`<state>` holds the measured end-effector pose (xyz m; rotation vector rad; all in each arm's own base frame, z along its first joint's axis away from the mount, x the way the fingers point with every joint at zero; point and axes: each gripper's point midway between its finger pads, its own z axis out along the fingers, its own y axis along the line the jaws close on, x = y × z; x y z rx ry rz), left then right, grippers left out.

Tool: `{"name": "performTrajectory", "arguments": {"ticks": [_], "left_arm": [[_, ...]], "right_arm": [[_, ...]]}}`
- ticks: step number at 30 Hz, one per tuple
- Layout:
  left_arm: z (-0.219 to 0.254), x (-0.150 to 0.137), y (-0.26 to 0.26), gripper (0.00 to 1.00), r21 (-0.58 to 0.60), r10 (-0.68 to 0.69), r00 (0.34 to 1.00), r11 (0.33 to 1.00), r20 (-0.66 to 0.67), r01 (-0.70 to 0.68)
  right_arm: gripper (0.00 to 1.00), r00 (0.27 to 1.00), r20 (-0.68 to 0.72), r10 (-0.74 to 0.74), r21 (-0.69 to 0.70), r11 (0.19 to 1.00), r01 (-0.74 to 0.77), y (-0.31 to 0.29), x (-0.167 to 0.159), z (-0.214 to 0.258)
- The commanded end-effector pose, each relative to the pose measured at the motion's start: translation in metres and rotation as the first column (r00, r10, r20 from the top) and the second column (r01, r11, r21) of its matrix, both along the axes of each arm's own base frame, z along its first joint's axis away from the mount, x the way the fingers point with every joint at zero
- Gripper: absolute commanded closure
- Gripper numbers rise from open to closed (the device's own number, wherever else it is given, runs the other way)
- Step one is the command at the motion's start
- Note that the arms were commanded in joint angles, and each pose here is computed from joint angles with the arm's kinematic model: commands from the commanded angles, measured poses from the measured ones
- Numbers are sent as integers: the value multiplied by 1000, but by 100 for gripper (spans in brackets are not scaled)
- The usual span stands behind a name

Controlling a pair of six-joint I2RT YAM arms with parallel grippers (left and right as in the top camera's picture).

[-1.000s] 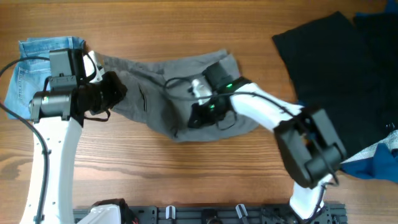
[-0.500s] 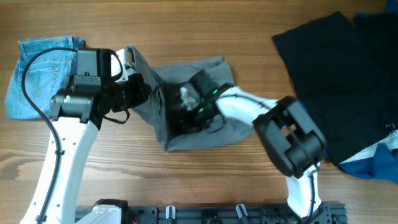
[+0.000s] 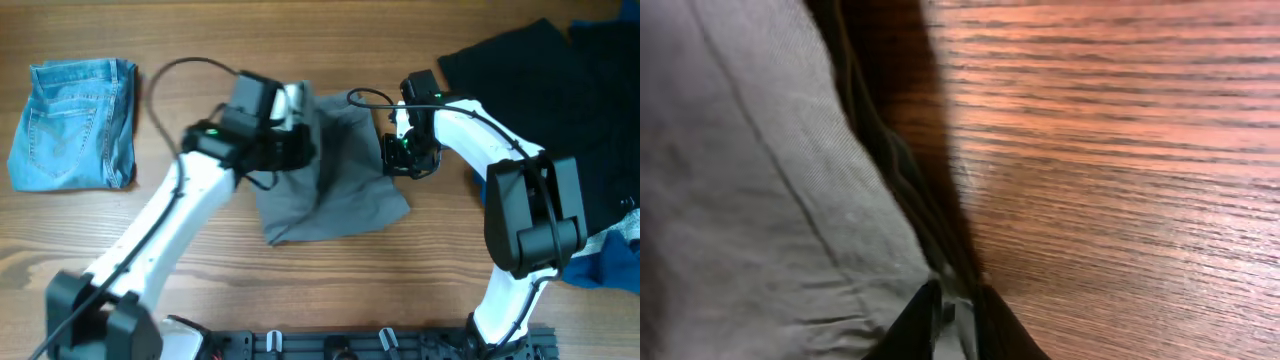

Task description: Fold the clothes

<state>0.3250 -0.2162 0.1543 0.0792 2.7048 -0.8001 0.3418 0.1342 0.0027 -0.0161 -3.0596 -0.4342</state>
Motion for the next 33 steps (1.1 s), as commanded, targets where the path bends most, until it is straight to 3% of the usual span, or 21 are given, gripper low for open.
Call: {"name": "performTrajectory", "arguments": {"ticks": [1, 3, 4, 5, 6, 10, 12, 14, 17, 20, 24, 28, 31, 33], "left_arm": [[-16, -11, -45, 96, -35, -74, 996, 997, -47, 72], [-24, -13, -73, 94, -65, -96, 994, 994, -46, 93], [-26, -13, -80, 85, -71, -111, 993, 992, -34, 109], [-27, -13, -87, 58, -77, -125, 992, 989, -20, 123], [-25, -9, -90, 45, -83, -124, 992, 989, 1, 124], [-4, 47, -46, 41, -113, 29, 993, 993, 112, -16], [-4, 87, 2, 28, -92, 175, 971, 983, 162, -162], [-8, 112, 39, 22, -67, 276, 941, 961, 196, -268], [-28, 140, 71, 22, -69, 350, 914, 937, 204, -343], [-70, 150, 72, 22, -42, 354, 921, 935, 160, -352], [-137, 131, 74, 21, 49, 347, 938, 937, 6, -347], [-169, 87, 83, 23, 167, 351, 918, 932, -182, -323], [-181, 35, 94, 16, 276, 364, 858, 921, -364, -274], [-182, -9, 103, 16, 356, 380, 778, 909, -500, -216]], "right_arm": [[83, 1000, 19, 23, -21, 1000, -22, -1, 2, 2], [82, 1000, 18, 23, -21, 1000, -23, -1, 1, 2], [83, 1000, 18, 22, -20, 1000, -22, -1, 1, 2], [82, 1000, 18, 23, -20, 1000, -23, -1, 1, 2], [79, 1000, 8, 23, -23, 999, -23, -1, -1, 2], [75, 997, -47, -61, -85, 995, 57, -22, -10, 5], [75, 993, 35, -115, -61, 991, 117, -39, 5, 34], [70, 974, 169, -154, -6, 988, 157, -50, 24, 83], [66, 907, 412, -90, 188, 982, 12, -23, 34, 172], [63, 915, 401, -29, 281, 955, -93, 11, 15, 185], [63, 965, 253, 75, 319, 935, -156, 49, -19, 139], [62, 991, 17, 135, 279, 951, -134, 56, -65, 65], [60, 991, -117, 60, 72, 996, -52, 17, -89, 14], [55, 993, -115, -13, -54, 999, 7, -11, -86, 4]]}}
